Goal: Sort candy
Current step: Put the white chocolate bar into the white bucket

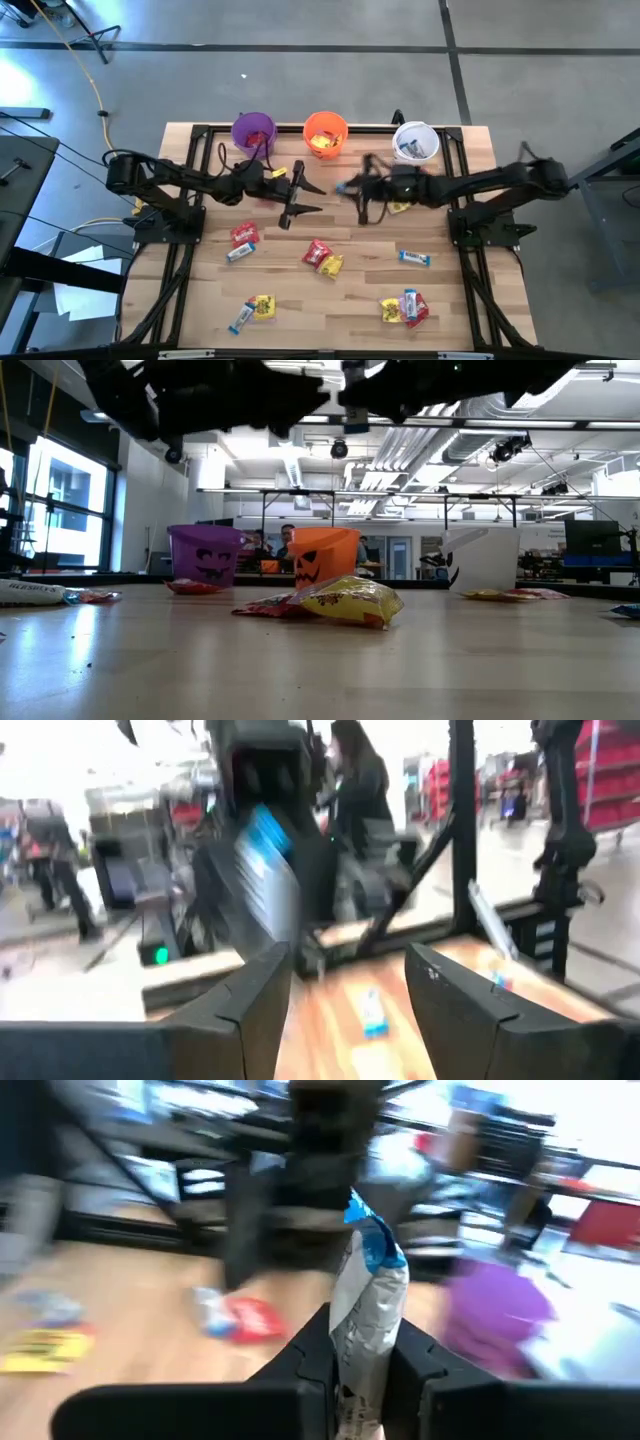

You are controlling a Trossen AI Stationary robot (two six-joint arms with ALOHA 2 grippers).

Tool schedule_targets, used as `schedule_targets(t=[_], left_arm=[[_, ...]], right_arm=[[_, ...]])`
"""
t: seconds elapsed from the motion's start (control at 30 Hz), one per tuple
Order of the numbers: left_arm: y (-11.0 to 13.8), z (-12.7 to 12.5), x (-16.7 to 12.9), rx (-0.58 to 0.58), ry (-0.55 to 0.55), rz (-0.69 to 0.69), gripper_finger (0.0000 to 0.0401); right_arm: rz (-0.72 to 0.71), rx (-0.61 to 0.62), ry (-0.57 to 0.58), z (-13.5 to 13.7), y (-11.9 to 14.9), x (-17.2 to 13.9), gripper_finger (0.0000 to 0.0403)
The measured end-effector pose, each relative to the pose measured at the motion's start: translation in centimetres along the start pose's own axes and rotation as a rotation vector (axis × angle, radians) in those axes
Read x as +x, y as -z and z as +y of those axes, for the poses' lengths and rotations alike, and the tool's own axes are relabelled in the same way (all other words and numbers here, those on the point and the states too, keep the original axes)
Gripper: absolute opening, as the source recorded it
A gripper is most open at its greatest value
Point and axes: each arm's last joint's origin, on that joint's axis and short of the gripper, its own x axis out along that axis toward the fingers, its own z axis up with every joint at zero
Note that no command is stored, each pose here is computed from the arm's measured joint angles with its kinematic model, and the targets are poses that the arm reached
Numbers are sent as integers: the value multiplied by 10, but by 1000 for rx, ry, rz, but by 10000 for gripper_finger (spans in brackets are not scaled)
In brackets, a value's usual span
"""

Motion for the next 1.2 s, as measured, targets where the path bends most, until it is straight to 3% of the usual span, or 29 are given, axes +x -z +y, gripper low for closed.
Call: schedule_targets(t=[0.27,0.43,0.6,0.77,1.03,1.2], left_arm=[[29,-8,-21,-20,-12,92,187],[37,-14,-26,-24,-39,132,188],[37,-21,-25,-18,-15,132,188],[37,-25,-23,-13,3,132,188],[39,-29,-23,-23,17,161,188],[41,-29,-23,-27,19,173,188]], right_arm=[[329,-56,602,-67,1,-56,21],[548,65,778,-120,30,-84,23],[691,245,795,-157,61,-108,23],[770,372,765,-170,79,-119,23],[933,468,763,-179,110,-120,28],[975,460,758,-178,113,-120,83]])
